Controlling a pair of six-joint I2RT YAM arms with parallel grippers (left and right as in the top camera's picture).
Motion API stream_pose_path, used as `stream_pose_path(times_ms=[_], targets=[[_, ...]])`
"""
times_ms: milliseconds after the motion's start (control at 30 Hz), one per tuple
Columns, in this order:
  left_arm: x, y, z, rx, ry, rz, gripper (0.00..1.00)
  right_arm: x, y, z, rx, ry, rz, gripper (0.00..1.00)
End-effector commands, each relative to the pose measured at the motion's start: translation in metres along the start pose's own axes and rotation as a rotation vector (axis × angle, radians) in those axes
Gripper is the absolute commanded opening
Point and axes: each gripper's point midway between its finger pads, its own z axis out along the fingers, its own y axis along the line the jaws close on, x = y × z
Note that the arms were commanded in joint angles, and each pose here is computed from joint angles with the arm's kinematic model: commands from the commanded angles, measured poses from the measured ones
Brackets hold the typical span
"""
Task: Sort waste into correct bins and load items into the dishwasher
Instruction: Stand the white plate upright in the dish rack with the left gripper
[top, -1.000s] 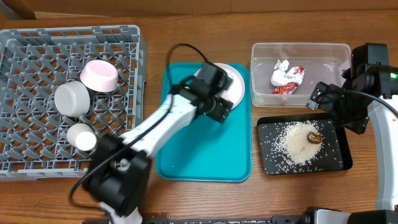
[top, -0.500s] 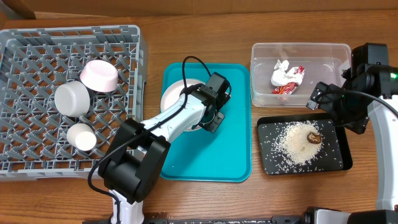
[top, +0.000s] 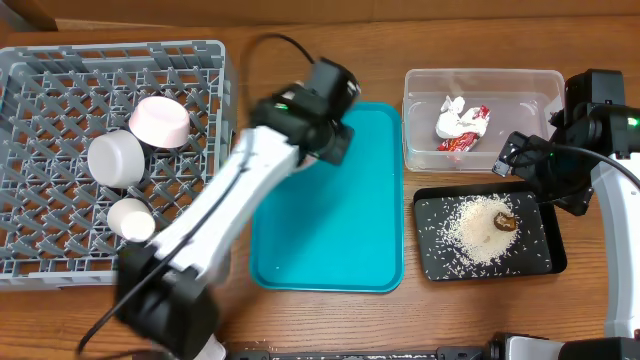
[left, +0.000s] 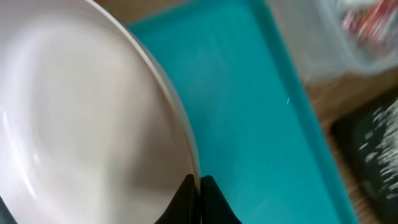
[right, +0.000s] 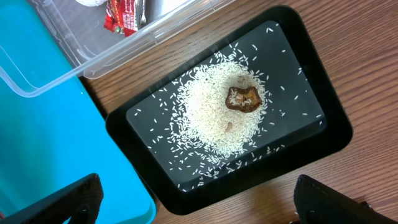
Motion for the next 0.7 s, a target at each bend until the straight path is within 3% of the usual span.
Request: stream_pose_path(times_ms=[0,200,367,633,667], targets=[[-0.027,0.036,-0.077,0.102,-0.179,-0.165,0.04,-0.002,0.000,-0.004,-0.008,-0.017,0.000,1.00],[-0.025,0.071,-0.103,0.351,-0.234,-0.218,0.04,-0.002,0.000,-0.004,-0.007,-0.016,0.000,1.00],[-0.005,0.135,-0.102,0.544,-0.248,-0.383,0.04,-0.002,0.000,-0.004,-0.007,-0.016,0.001,1.00],[0.026,0.188,-0.053,0.629,-0.155,-0.594,0.04,-0.001,0.000,-0.004,-0.006,-0.013,0.001,1.00],[0.030,0.193,-0.051,0.627,-0.150,-0.610,0.10,-0.001,0.000,-0.004,-0.006,-0.012,0.001,1.00]])
